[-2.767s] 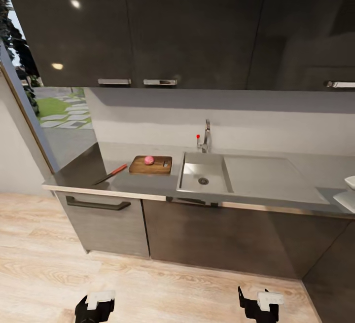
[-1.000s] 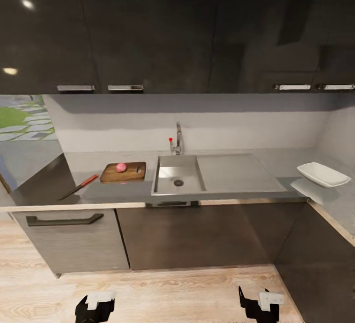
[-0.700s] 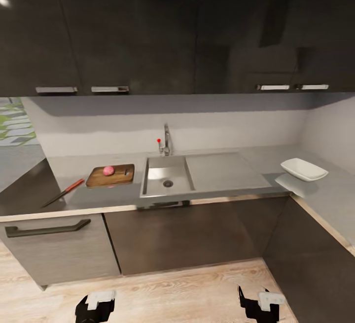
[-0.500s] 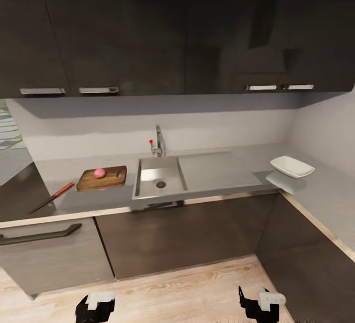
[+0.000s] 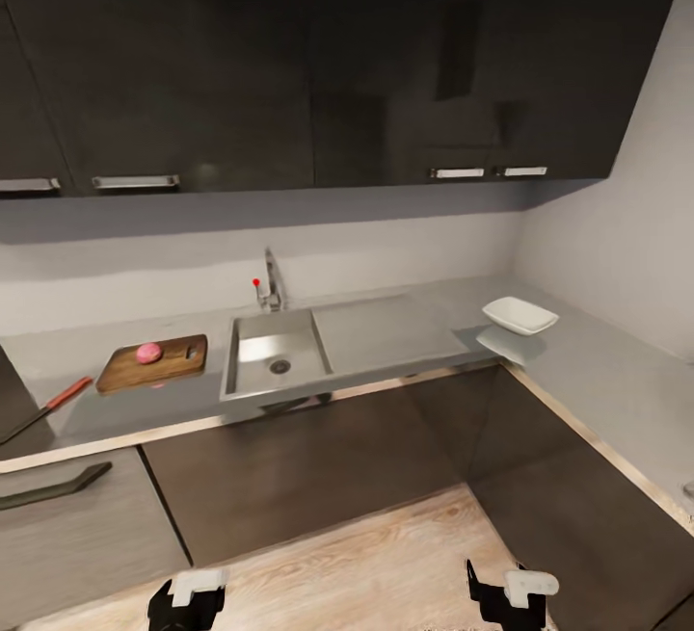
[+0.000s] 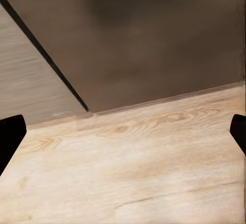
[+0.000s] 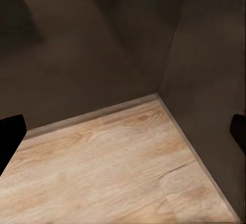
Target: In the kitchen, take the Vidalia onion out of the sink, dice it on the chopping board with the paring knife, put the diced onion into the bowl on the countertop, then place both the paring knife and the chopping board into the sink.
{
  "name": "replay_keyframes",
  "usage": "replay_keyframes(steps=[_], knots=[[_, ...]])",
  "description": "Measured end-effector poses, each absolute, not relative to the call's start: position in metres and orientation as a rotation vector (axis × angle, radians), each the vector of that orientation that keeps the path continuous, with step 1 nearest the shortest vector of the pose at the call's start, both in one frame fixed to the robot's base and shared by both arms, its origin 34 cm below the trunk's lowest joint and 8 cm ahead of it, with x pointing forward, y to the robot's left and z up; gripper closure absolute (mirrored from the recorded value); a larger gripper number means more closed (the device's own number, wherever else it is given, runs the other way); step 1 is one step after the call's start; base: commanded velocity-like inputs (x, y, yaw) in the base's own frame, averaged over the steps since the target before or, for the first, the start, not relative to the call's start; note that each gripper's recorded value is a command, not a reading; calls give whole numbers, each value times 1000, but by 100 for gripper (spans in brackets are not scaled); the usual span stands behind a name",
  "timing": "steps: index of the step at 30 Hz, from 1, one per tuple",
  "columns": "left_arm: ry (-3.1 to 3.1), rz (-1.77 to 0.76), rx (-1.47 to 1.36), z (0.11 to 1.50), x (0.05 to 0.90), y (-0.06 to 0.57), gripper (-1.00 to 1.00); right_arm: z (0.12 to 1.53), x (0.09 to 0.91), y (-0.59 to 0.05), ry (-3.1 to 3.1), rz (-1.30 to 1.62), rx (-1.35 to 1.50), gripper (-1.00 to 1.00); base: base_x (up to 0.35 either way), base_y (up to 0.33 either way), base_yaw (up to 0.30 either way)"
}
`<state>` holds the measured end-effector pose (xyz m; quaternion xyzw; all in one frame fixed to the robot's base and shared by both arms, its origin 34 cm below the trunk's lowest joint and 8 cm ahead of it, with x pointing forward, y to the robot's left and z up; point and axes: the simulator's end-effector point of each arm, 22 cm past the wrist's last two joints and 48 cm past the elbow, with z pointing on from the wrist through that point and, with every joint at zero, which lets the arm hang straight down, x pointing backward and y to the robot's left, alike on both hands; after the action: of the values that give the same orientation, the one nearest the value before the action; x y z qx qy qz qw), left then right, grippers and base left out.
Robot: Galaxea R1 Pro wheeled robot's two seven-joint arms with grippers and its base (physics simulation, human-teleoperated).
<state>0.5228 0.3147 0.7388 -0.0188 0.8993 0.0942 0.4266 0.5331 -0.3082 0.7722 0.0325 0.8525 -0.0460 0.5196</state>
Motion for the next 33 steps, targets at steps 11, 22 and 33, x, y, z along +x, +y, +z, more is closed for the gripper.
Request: replay_keyframes(steps=[11,22,33], knots=[[2254,235,-47,739,523,314,-100,775,535,-308,2037,-110,78,-100,0,0,-261],[2282,223,-42,736,520,308,-100,779,537,-309,2029,-111,78,-100,0,0,-255],[2929,69,37,635,308,278,-100,782,538,-311,2021,-114,77,-100,0,0,-254]])
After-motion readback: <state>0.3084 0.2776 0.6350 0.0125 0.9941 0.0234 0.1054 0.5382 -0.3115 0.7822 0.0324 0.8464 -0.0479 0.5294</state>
